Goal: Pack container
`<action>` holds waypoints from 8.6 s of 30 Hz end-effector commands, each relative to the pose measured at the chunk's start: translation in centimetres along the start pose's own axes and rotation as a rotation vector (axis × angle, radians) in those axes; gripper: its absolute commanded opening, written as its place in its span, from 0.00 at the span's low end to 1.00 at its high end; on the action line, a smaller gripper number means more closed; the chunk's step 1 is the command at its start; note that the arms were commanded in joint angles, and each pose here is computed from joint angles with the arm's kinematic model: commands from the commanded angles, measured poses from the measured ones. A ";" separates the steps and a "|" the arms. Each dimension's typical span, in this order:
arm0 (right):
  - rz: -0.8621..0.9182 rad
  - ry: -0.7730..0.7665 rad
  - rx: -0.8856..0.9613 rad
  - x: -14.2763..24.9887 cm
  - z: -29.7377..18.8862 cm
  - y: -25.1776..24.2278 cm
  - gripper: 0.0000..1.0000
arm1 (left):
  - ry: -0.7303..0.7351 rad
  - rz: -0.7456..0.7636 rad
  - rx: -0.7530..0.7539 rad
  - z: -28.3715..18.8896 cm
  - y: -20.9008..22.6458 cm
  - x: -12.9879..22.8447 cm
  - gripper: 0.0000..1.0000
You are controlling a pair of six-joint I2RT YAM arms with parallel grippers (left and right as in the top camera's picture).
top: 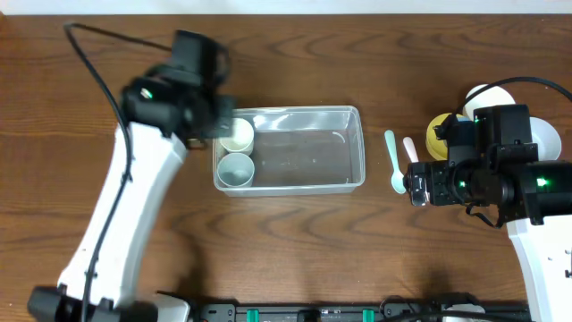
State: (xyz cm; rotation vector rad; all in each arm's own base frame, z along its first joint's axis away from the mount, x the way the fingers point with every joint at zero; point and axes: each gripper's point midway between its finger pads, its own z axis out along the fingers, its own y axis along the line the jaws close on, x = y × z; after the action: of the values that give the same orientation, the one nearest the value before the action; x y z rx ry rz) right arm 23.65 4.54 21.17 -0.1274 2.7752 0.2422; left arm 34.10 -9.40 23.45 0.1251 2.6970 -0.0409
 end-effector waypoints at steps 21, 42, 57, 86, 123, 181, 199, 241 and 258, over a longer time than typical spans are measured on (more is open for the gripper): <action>0.002 -0.010 0.006 -0.2 -0.5 -0.1 0.99 | 0.099 0.308 0.184 -1.3 -12.6 -2.4 0.06; -0.003 0.000 0.006 0.0 -0.5 -0.2 0.99 | 0.438 0.306 0.104 8.7 -11.7 1.7 0.06; -0.004 0.009 0.006 0.2 -0.5 -0.2 0.99 | 0.443 0.287 0.091 12.9 -10.1 1.7 0.06; -0.003 0.010 0.006 0.3 -0.5 -0.2 0.99 | 0.410 0.329 0.086 17.1 -9.1 2.6 0.65; -0.013 -0.083 0.270 -14.0 4.2 -7.9 0.99 | -0.043 -0.204 -0.100 -5.1 7.1 9.7 0.85; 0.138 0.412 0.231 -6.1 22.7 -12.7 0.18 | 0.020 -0.219 -0.110 -2.9 7.1 10.5 0.91; 0.043 0.286 0.165 -10.3 16.6 -8.8 0.01 | 0.020 -0.219 -0.110 -2.9 7.1 10.5 0.91; -0.693 0.235 -0.083 -6.6 18.8 17.4 0.04 | 0.020 -0.219 -0.110 -2.9 7.1 10.5 0.91; -0.648 0.230 -0.044 -7.4 19.0 16.1 0.50 | 0.020 -0.219 -0.110 -2.9 7.1 10.5 0.91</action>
State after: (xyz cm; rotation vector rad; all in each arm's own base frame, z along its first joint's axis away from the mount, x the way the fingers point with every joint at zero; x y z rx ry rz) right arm 34.86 24.57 8.79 -1.1172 2.7556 0.1318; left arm 24.08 -1.57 21.75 -0.1773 2.7086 0.0357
